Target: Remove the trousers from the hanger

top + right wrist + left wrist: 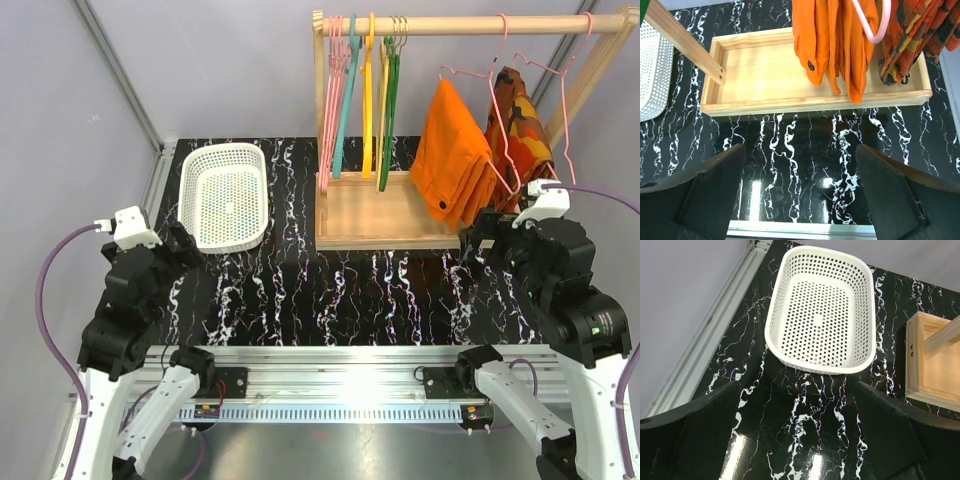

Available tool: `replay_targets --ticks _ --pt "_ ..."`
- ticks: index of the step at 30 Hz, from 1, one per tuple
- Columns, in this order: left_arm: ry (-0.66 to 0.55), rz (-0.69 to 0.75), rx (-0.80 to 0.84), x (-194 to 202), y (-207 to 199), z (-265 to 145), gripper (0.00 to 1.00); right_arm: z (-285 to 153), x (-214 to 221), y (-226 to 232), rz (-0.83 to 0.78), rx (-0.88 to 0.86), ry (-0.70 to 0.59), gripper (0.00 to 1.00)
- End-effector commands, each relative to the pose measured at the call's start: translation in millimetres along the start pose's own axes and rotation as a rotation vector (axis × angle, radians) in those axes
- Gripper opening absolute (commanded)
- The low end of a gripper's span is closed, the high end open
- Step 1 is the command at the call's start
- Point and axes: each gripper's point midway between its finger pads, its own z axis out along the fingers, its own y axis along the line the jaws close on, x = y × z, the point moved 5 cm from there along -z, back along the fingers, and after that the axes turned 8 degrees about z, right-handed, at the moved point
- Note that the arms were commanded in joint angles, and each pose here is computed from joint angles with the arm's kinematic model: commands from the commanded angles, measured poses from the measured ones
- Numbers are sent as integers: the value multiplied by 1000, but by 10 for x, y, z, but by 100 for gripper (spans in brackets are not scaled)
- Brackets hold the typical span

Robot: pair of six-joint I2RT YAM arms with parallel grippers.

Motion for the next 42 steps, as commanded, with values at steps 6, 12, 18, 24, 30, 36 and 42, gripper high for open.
replay_targets --ticks 6,12,18,24,30,36,42 --pt "-95 -105 -67 -131 82 -36 99 -55 -93 112 -10 -83 -32 100" --pt "-96 -94 -33 -171 46 -52 99 -16 -340 93 -32 -19 -96 99" --pt "-87 -80 26 -163 -31 -49 99 84 -854 100 -78 116 -153 99" --pt "-82 -65 55 -163 -69 -55 99 332 -1201 253 -97 120 -199 99" --pt "-65 -53 103 -180 -169 -12 99 625 -1503 311 -217 178 -233 100" --pt "-23 -25 129 -169 -266 62 99 889 -1690 189 -199 119 -196 99" --pt "-19 -21 142 -157 -293 71 99 1234 -1564 285 -182 -62 -48 73"
